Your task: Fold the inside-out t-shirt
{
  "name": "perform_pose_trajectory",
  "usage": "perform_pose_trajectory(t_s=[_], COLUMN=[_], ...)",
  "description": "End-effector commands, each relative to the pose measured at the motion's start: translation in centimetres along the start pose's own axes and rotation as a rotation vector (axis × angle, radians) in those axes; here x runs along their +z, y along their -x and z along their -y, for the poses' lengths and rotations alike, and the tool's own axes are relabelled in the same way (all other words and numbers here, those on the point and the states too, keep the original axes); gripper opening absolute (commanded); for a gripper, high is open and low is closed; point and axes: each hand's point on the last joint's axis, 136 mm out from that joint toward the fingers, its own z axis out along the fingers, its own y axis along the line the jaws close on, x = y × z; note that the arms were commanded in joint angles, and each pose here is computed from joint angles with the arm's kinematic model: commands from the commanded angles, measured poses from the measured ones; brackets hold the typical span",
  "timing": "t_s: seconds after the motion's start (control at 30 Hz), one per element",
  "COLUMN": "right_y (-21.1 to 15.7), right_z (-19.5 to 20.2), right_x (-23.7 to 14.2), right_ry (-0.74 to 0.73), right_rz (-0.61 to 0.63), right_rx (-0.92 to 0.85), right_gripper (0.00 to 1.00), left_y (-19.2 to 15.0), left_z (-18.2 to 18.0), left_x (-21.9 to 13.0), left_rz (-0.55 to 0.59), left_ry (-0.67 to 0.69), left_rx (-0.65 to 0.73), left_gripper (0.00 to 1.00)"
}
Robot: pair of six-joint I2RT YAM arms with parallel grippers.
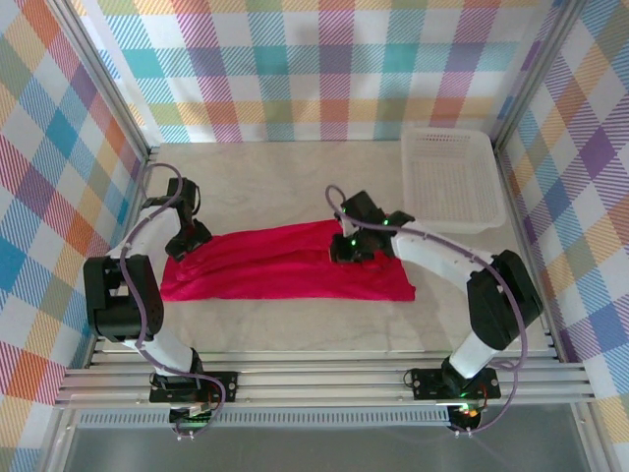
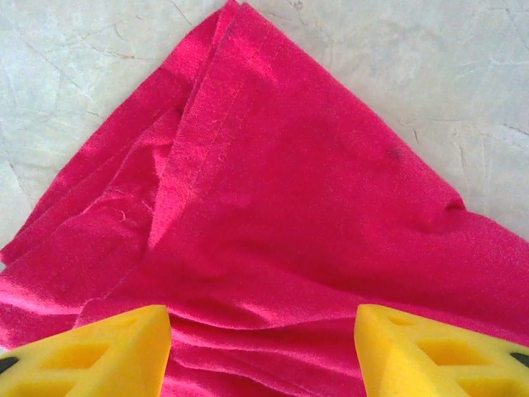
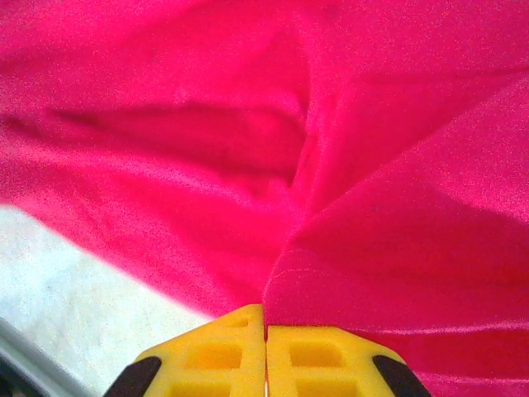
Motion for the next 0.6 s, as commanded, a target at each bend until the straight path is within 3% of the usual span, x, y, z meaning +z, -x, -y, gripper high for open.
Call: perform_pose_trajectory(t_s=[0.0, 0.1, 0.17, 0.23, 0.3, 0.37, 0.57], right_y=[-2.3, -3.9, -4.1, -3.5, -2.1, -0.3, 4.3], right_z=[-0.2, -0.6, -0.5, -0.7, -0.7, -0.7, 3.2], right_x=[1.4, 2.6, 2.7, 1.7, 0.0, -1.5, -0.8], right_ry=[0.005, -0.018, -0.033, -0.048, -0.092, -0.144, -0.178], right_rz=[-0.018, -0.056, -0.069, -0.044, 0.002, 0.05, 0.065], right_rx=[0.038, 0.014, 0.027, 0.023, 0.002, -0.028, 0.069], right_gripper=[0.03, 0.1, 0.32, 0.4, 0.56, 0.61, 0.61], left_y=[-0.9, -1.1, -1.3, -1.4, -1.4, -1.4, -2.3], left_z=[-0.5, -0.5, -0.4, -0.3, 0.0, 0.5, 4.3], left_x=[0.8, 0.9, 1.0, 1.0, 0.9, 0.7, 0.2], left_rz=[-0.037, -0.042, -0.048, -0.056, -0.063, -0.063, -0.081], left_ry=[0.011, 0.007, 0.003, -0.001, -0.011, -0.034, -0.167], left_rx=[-0.004, -0.005, -0.004, 0.0, 0.003, 0.005, -0.002], left_gripper=[0.58, 0.58, 0.58, 0.58, 0.58, 0.58, 0.58])
